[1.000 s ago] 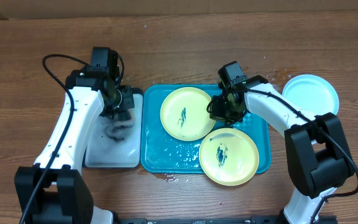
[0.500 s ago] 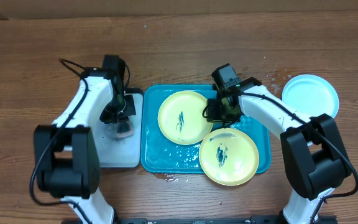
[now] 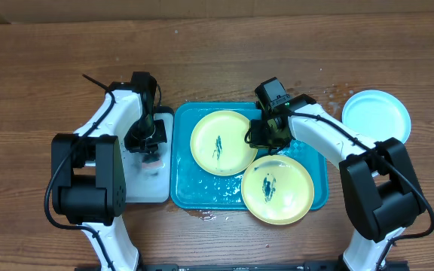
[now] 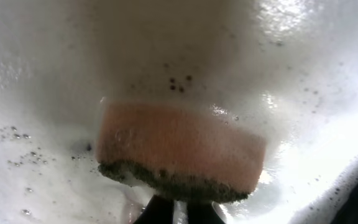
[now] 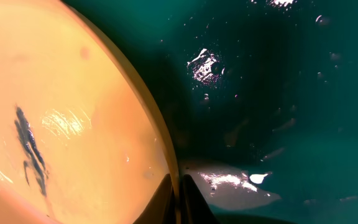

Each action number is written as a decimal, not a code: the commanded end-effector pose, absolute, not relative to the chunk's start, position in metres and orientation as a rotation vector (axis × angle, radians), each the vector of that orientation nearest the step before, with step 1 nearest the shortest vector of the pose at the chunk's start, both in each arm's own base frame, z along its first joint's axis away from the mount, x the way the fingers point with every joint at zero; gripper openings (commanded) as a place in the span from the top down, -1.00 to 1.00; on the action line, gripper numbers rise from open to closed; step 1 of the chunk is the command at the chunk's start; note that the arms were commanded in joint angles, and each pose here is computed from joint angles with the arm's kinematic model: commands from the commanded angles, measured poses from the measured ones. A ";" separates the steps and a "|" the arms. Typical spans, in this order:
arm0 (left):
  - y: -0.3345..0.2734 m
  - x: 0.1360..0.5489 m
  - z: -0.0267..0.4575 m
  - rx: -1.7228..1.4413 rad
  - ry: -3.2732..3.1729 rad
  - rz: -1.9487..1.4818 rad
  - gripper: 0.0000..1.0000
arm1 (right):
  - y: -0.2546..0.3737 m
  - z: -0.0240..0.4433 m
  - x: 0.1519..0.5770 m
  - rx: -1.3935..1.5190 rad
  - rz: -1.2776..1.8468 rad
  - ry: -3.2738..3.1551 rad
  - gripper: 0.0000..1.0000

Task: Clean dirty plates on tray and stack at the side
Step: 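Grasp the sponge again with the left gripper, then scrub the yellow plate with the sponge in the left gripper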

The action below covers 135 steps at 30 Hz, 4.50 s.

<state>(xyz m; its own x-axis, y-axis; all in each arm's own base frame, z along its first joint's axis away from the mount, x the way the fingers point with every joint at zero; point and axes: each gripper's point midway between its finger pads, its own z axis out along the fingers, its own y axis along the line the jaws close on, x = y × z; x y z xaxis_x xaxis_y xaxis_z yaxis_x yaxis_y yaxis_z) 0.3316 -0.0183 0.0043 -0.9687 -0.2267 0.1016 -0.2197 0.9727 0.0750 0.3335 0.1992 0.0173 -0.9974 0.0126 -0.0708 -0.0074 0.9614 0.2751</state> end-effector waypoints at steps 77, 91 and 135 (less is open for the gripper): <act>-0.131 0.341 0.010 0.247 -3.169 -0.311 0.92 | 0.216 0.022 0.339 0.085 0.428 3.005 0.92; -0.175 0.325 0.006 0.040 -3.082 0.053 0.92 | 0.188 0.021 0.354 0.237 0.393 2.988 0.92; -0.129 0.389 -0.049 0.452 -3.142 0.012 0.91 | 0.185 0.018 0.336 0.249 0.381 3.067 0.92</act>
<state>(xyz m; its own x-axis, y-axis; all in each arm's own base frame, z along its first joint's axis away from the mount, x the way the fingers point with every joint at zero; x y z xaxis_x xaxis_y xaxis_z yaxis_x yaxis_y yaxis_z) 0.3716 -0.2428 0.0044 -0.9776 -0.1687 0.1262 -0.2081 0.8664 -0.4540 0.3332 0.1896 0.0129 -0.9878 0.1552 -0.0147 0.1462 0.9546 0.2594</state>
